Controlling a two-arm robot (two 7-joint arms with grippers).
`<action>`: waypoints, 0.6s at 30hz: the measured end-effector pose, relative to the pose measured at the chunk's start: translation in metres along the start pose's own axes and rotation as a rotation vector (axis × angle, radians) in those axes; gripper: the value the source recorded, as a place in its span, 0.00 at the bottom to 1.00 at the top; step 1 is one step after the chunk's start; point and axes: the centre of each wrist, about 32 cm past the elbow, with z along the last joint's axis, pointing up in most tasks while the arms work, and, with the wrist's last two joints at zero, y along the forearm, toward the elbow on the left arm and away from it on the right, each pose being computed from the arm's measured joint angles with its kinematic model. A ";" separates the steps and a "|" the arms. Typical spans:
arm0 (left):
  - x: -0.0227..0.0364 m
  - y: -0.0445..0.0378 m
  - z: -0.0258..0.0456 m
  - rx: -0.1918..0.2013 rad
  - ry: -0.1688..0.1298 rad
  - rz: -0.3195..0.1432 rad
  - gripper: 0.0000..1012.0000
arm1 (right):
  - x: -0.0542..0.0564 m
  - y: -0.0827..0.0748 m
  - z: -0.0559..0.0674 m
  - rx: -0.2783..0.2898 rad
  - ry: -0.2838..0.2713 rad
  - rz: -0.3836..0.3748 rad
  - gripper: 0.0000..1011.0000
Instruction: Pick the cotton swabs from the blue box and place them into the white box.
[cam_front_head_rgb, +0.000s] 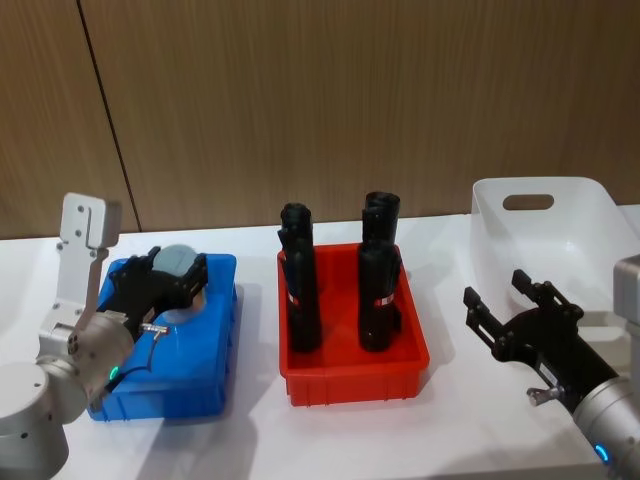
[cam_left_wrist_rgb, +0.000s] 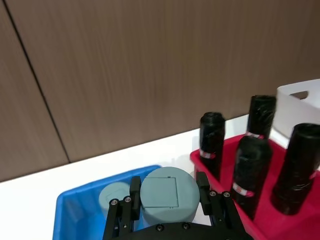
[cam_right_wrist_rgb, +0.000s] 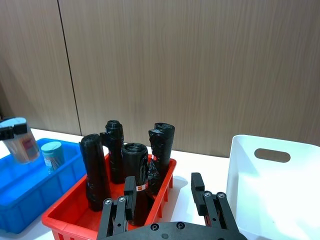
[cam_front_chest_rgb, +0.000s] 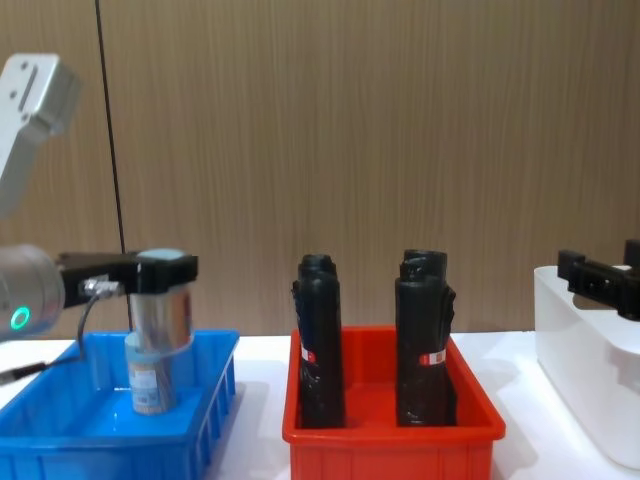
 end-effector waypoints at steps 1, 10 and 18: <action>-0.0006 0.0004 0.0020 -0.006 -0.002 -0.009 0.66 | 0.000 0.000 0.000 0.000 0.000 0.000 0.68; -0.0064 0.0022 0.0198 -0.046 -0.011 -0.120 0.66 | 0.000 0.000 0.000 0.000 0.000 0.000 0.68; -0.0102 0.0010 0.0339 -0.062 -0.012 -0.223 0.66 | 0.000 0.000 0.000 0.000 0.000 0.000 0.68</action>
